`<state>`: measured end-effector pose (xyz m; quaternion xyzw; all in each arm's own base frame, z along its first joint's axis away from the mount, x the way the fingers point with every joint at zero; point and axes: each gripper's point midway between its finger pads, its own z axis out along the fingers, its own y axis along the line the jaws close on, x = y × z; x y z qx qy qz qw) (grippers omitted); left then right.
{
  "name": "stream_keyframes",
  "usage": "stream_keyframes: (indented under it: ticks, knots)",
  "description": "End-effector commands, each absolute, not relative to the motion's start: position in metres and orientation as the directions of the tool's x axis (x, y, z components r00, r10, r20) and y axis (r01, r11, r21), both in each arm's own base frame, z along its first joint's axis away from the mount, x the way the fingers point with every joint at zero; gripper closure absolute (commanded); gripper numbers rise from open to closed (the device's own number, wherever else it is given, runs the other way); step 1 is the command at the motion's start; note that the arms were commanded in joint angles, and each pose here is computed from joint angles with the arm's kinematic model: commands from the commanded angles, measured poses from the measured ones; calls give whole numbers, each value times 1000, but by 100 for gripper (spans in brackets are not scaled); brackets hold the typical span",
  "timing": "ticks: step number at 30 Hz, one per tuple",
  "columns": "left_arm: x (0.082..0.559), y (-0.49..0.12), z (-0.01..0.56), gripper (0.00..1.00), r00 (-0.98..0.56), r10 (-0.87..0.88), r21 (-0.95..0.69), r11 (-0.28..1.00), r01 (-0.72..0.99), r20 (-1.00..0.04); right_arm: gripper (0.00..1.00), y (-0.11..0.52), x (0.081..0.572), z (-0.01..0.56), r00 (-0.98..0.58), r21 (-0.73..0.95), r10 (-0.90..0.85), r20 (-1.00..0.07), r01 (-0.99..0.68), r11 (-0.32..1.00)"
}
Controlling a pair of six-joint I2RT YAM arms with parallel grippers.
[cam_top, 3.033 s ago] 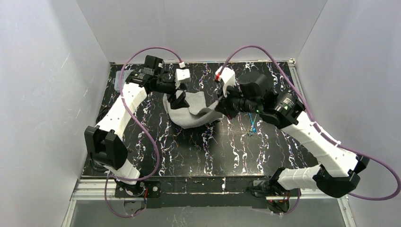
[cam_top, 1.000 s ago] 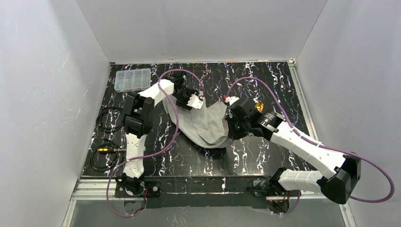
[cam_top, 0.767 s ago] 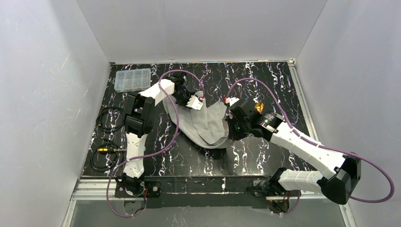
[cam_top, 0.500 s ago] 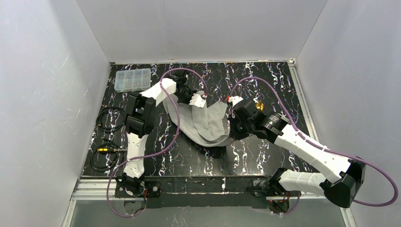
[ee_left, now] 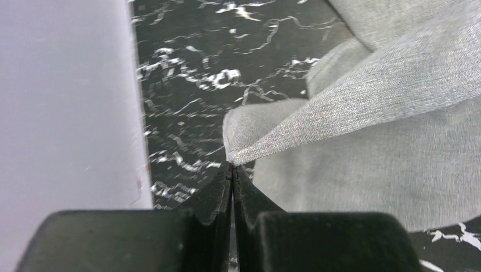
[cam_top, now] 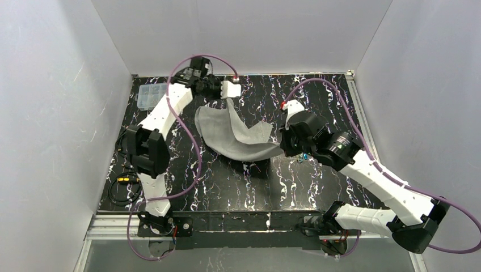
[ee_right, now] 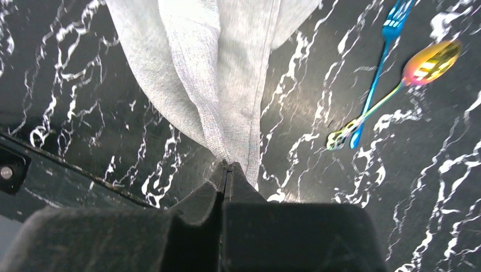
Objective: Fold the napkin into a case and place the utensils inside
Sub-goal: Pick up the crumpled napkin from the corner of the board, then flatten out the crumpled napkin at the center of the board.
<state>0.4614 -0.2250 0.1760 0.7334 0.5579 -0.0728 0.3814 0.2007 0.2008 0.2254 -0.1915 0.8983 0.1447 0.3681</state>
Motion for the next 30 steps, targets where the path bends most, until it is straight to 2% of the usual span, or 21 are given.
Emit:
stream_keyframes:
  ticks: [1, 4, 6, 12, 16, 18, 23, 30]
  knots:
    - [442, -204, 234, 100, 340, 729, 480, -17, 877, -594, 99, 196, 220, 280, -533, 87, -182, -826, -440, 894]
    - [423, -198, 221, 100, 350, 737, 458, -62, 887, -578, 99, 191, 222, 288, -526, 58, -198, -827, -431, 900]
    - [428, -196, 236, 100, 342, 735, 496, -9, 868, -585, 99, 184, 222, 298, -513, 48, -190, -837, -414, 909]
    - [467, -158, 344, 100, 251, 728, 604, 270, 750, -638, 99, 164, 227, 349, -400, 51, -99, -911, -349, 936]
    - [461, -122, 436, 100, 261, 708, 691, 425, 585, -656, 99, 151, 239, 396, -282, 17, -71, -957, -298, 954]
    - [453, -101, 473, 100, 266, 731, 746, 470, 472, -629, 99, 148, 246, 421, -225, -4, -68, -972, -273, 962]
    - [403, -66, 541, 100, 248, 734, 771, 566, 292, -632, 99, 160, 259, 490, -107, -12, -45, -993, -295, 955]
    - [321, -46, 588, 100, 302, 722, 780, 605, 158, -622, 99, 152, 240, 561, 17, 30, 39, -999, -367, 930]
